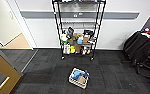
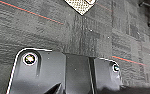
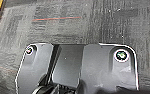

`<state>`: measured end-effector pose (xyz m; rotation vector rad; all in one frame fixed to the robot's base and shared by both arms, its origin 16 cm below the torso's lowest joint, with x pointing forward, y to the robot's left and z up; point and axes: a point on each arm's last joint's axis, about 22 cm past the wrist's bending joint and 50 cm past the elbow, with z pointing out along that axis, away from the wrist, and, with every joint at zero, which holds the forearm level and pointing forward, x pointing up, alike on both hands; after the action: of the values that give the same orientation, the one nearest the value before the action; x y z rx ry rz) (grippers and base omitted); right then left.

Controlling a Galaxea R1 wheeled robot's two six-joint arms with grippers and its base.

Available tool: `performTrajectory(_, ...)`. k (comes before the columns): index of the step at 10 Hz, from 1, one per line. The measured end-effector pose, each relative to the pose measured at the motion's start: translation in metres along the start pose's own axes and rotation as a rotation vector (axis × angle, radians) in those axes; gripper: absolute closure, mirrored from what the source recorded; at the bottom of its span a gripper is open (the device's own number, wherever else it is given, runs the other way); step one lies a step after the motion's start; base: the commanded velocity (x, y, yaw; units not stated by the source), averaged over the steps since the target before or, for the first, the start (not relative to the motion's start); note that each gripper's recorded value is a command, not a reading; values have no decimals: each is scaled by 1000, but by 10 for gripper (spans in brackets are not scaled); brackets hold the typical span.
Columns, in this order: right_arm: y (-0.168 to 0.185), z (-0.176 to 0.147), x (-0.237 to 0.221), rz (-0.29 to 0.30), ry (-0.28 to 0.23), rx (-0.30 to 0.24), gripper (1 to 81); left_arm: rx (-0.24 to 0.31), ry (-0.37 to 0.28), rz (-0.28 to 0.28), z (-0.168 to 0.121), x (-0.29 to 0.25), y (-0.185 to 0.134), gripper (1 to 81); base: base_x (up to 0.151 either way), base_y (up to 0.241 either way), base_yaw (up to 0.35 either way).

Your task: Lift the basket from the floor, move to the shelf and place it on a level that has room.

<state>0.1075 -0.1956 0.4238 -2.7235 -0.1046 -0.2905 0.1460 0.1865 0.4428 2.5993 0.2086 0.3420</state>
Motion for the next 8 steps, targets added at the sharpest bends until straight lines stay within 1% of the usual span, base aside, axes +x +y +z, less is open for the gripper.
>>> performTrajectory(2,3,2,16,-3,26,-4,10,-5,24,7,3,15,2,10,111,0,0)
performTrajectory(8,5,0,7,0,12,-10,10,-2,10,3,1,6,0,10,116,0,0)
